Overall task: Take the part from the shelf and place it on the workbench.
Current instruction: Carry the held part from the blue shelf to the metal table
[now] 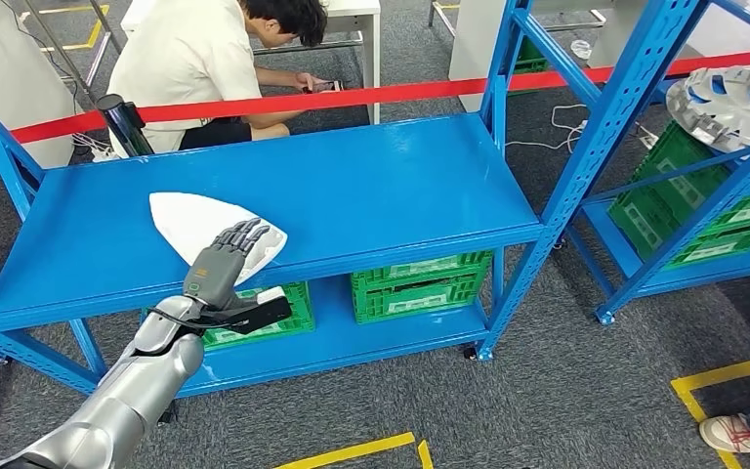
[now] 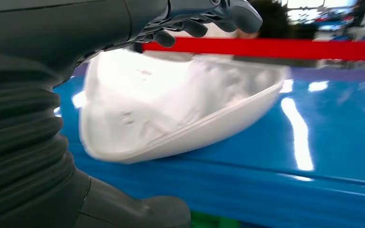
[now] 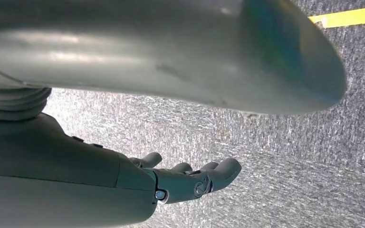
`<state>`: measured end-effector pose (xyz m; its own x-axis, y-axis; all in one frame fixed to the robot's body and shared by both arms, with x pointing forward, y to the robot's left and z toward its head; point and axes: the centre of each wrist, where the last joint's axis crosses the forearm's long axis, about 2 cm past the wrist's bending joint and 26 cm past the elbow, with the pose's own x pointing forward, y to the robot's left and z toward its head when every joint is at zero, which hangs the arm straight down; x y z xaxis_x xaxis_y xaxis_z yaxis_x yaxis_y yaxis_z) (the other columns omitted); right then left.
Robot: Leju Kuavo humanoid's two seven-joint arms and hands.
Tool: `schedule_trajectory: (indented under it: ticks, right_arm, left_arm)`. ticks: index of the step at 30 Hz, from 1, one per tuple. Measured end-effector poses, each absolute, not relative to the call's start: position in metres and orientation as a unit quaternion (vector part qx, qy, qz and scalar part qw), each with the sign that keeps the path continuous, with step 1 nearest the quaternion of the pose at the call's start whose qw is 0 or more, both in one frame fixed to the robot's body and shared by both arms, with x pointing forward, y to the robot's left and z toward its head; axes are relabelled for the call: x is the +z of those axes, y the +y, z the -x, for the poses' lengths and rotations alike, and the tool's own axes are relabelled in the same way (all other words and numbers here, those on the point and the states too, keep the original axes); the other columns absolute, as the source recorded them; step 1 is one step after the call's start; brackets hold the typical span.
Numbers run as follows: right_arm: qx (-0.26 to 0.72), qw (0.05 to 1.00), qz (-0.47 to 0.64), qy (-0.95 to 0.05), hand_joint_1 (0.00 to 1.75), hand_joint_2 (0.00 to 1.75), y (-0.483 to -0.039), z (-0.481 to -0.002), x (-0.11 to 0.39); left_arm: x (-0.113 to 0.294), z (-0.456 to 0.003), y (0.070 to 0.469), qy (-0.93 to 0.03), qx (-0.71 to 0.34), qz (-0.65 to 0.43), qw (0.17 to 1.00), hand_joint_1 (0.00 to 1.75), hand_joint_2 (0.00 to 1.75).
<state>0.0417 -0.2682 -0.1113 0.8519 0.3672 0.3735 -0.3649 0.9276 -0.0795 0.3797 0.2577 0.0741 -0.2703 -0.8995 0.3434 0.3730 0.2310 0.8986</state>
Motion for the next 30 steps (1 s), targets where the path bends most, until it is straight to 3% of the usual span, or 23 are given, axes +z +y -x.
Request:
schedule_trajectory:
  ticks: [9, 16, 30]
  right_arm:
    - [0.199, 0.961, 0.002, -0.19, 0.0, 0.0, -0.268, -0.043, -0.111]
    - [0.203, 0.961, 0.002, -0.188, 0.0, 0.0, -0.268, -0.043, -0.111]
    - [0.212, 0.959, 0.002, -0.189, 0.0, 0.0, -0.268, -0.044, -0.111]
  left_arm:
    - [0.061, -0.373, 0.261, -0.539, -0.549, -0.24, 0.592, 0.0, 1.75]
    - [0.068, -0.38, 0.266, -0.513, -0.475, -0.312, 0.643, 0.0, 1.75]
    - [0.066, -0.379, 0.272, -0.515, -0.479, -0.307, 0.641, 0.0, 1.75]
